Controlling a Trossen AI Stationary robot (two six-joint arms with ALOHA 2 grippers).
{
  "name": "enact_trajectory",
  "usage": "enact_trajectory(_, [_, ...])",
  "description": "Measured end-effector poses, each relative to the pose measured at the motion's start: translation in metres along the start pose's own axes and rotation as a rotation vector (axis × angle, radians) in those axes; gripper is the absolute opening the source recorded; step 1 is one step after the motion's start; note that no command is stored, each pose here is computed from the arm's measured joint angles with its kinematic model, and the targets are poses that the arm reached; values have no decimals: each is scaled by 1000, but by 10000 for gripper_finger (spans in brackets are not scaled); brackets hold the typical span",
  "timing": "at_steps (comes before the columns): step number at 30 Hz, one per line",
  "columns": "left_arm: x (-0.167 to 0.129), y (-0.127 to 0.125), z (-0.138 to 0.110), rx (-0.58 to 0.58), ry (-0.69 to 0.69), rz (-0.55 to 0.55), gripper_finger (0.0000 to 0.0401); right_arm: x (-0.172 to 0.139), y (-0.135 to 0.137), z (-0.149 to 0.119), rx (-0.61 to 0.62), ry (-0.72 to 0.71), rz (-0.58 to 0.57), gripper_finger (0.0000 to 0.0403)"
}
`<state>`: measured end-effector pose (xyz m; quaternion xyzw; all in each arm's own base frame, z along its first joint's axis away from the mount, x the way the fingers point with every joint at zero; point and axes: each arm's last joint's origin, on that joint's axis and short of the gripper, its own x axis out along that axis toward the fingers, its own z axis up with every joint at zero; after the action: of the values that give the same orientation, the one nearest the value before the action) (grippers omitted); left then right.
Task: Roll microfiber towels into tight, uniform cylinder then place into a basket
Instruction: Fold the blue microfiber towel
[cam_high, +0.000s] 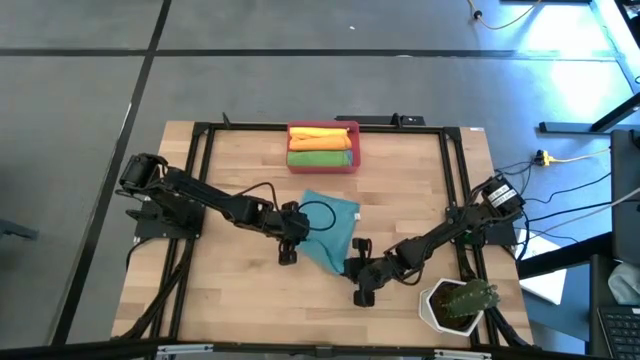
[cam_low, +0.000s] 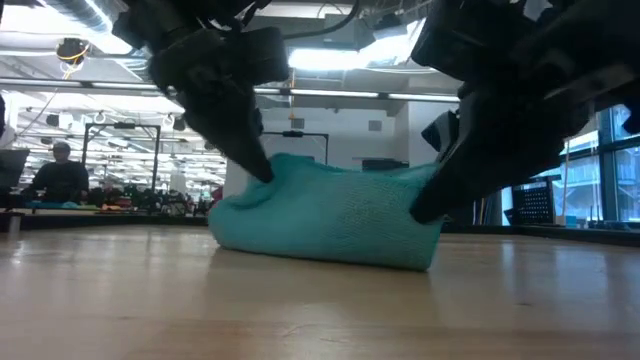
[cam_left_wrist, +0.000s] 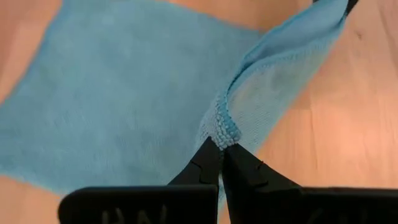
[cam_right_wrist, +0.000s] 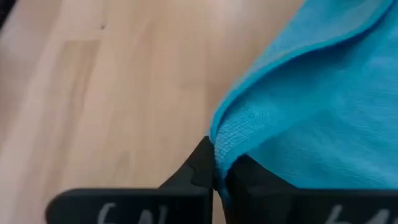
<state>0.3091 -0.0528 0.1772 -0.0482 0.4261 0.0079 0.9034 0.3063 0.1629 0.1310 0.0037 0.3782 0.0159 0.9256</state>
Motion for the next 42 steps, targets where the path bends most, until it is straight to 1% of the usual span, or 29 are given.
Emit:
enact_trajectory(5, [-2,-16,-11,-2,71,-24,0,-8,3,8,-5,17,91,8])
enact_trajectory(9, [-6,-39,-16,8,96,-110,0,-25,9,28,-60,16,103,7])
enact_trajectory(11, [-10,-50,-15,29,97,-132,0,-33,11,39,-70,19,106,6])
enact_trajectory(13, [-14,-59,-12,59,93,-142,0,-39,12,48,-85,43,108,5])
enact_trajectory(15, [-18,-63,-8,71,99,-137,0,-44,12,54,-97,83,64,5])
enact_trajectory(17, [-22,-66,-1,47,96,-139,0,-49,13,57,-99,115,15,5])
enact_trajectory(19, [-28,-72,4,31,103,-156,0,-53,15,56,-91,154,15,5])
enact_trajectory(23, [-37,-86,8,79,97,-173,0,-56,24,55,-73,196,145,5])
enact_trajectory(25, [-39,-88,11,98,82,-171,0,-56,25,55,-75,202,148,5])
enact_trajectory(27, [-39,-86,12,123,82,-159,0,-56,22,54,-81,202,101,5])
enact_trajectory(29, [-38,-81,12,145,94,-120,0,-56,18,53,-79,207,42,4])
enact_trajectory(32, [-34,-64,12,138,131,-44,0,-54,6,51,-44,241,-55,4])
enact_trajectory(35, [-28,-45,13,145,147,-2,0,-52,-10,49,-10,275,-163,4])
enact_trajectory(40, [-21,-14,17,167,148,47,0,-42,-32,38,58,318,-230,4])
enact_trajectory(42, [-18,-2,18,174,141,52,0,-36,-43,31,85,333,-238,4])
